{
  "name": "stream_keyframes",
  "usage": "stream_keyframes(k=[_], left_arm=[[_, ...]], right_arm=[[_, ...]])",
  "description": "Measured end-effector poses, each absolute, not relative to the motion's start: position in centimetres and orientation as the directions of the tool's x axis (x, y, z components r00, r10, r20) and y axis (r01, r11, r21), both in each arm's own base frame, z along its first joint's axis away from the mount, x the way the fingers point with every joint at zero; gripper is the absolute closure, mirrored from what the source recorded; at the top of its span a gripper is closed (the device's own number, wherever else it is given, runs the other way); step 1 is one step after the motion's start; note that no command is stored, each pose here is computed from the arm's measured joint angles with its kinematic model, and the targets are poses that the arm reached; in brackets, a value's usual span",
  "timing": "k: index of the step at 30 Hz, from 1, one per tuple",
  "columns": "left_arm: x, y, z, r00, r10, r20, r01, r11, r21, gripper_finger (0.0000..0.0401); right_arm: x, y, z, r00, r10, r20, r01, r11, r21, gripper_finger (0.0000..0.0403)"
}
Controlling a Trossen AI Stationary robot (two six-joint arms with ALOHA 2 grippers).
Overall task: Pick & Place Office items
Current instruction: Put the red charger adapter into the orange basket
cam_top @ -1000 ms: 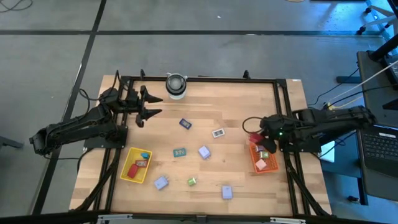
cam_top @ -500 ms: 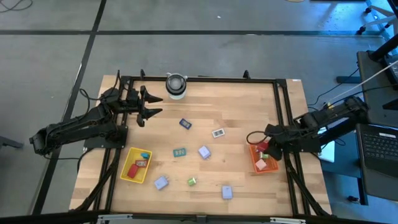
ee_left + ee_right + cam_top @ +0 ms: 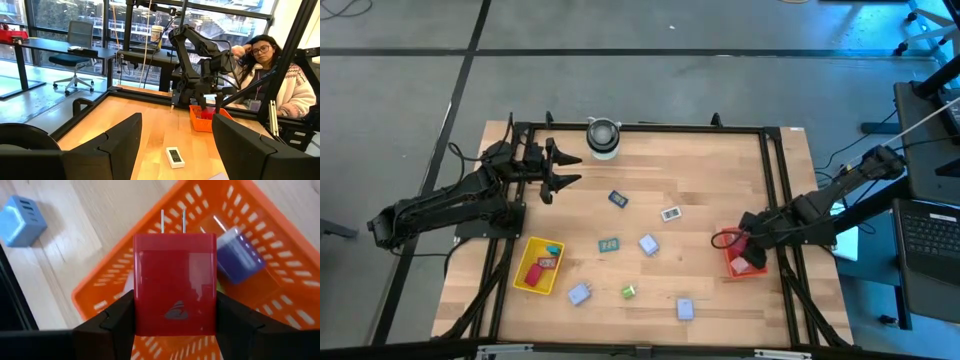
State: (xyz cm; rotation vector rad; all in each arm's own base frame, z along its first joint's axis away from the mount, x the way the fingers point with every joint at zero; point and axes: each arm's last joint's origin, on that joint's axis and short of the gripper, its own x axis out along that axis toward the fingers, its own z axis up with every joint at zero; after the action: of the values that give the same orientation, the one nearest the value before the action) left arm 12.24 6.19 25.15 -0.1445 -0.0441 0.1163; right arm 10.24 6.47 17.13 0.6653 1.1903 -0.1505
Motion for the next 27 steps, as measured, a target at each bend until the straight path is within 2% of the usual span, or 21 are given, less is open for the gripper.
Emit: stream_keyframes(k=[12,20,27], left_arm=[[12.2,6.2,25.2,0.992,0.119,0.036,-0.112,0.983,-0.145,0.0164],[12.2,6.2,25.2,0.992,0.119,0.036,-0.112,0.983,-0.145,0.0164],[12.2,6.2,25.2,0.992,0.119,0.036,-0.112,0.983,-0.145,0.0164]], right_arm=[[10.3,6.4,16.3,0.377,0.173,-0.91,0.465,0.814,0.348,0.0192],[10.2,6.4,16.1,0.344,0.174,-0.923,0.492,0.804,0.335,0.0145],[10.3,6.2,16.0,0.333,0.182,-0.925,0.503,0.796,0.337,0.0154]])
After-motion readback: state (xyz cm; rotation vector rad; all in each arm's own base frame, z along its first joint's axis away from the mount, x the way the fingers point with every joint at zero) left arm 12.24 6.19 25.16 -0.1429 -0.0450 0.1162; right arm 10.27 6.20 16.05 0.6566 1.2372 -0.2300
